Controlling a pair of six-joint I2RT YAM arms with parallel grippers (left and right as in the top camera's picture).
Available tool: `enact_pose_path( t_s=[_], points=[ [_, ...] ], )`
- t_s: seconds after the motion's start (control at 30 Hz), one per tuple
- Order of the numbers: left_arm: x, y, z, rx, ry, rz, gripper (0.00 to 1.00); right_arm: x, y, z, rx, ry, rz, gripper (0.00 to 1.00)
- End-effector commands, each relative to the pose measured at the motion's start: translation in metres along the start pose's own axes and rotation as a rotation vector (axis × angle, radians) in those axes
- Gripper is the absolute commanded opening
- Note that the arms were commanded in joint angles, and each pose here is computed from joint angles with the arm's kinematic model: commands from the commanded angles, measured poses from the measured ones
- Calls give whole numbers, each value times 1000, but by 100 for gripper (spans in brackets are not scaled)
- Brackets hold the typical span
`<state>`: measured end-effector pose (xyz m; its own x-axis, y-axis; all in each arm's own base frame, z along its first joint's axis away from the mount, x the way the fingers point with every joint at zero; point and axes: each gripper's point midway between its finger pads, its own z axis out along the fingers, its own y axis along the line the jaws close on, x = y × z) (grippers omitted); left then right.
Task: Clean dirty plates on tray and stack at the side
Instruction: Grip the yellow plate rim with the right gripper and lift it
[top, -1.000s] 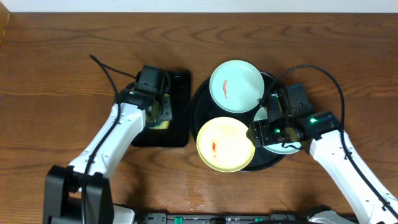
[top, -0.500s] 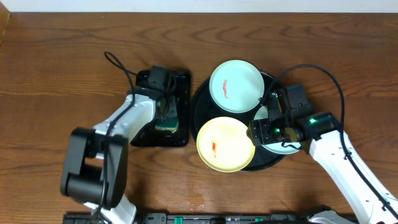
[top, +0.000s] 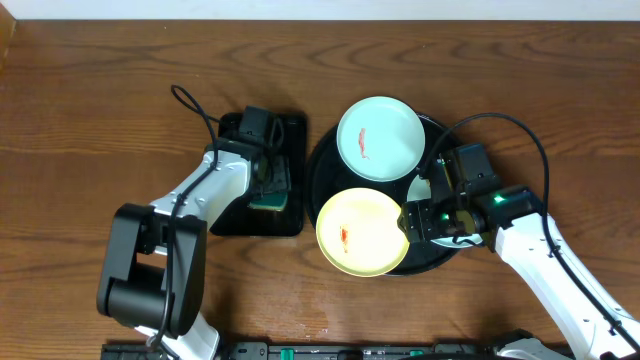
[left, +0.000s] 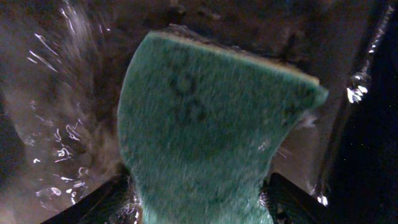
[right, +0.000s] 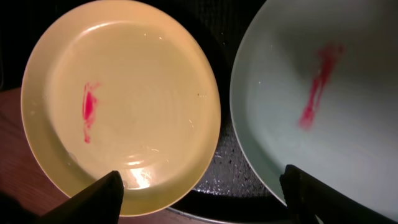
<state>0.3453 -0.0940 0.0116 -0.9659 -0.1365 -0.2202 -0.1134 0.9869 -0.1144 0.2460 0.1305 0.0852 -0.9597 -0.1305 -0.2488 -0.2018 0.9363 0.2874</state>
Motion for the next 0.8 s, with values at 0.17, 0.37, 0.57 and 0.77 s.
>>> enact_pose_path(
  t_s=[0.17, 0.37, 0.57, 0.77],
  points=[
    [3, 1, -17, -2, -16, 6, 67, -3, 3, 2, -5, -15, -9, 81],
    [9, -2, -2, -11, 5, 22, 59, -6, 4, 1, -7, -25, -11, 81],
    [19, 3, 26, -34, 66, 21, 28, -3, 4, 2, -5, -15, -9, 81],
    [18, 2, 17, -33, 64, 21, 7, -1, 3, 2, -3, -6, -6, 72]
  ],
)
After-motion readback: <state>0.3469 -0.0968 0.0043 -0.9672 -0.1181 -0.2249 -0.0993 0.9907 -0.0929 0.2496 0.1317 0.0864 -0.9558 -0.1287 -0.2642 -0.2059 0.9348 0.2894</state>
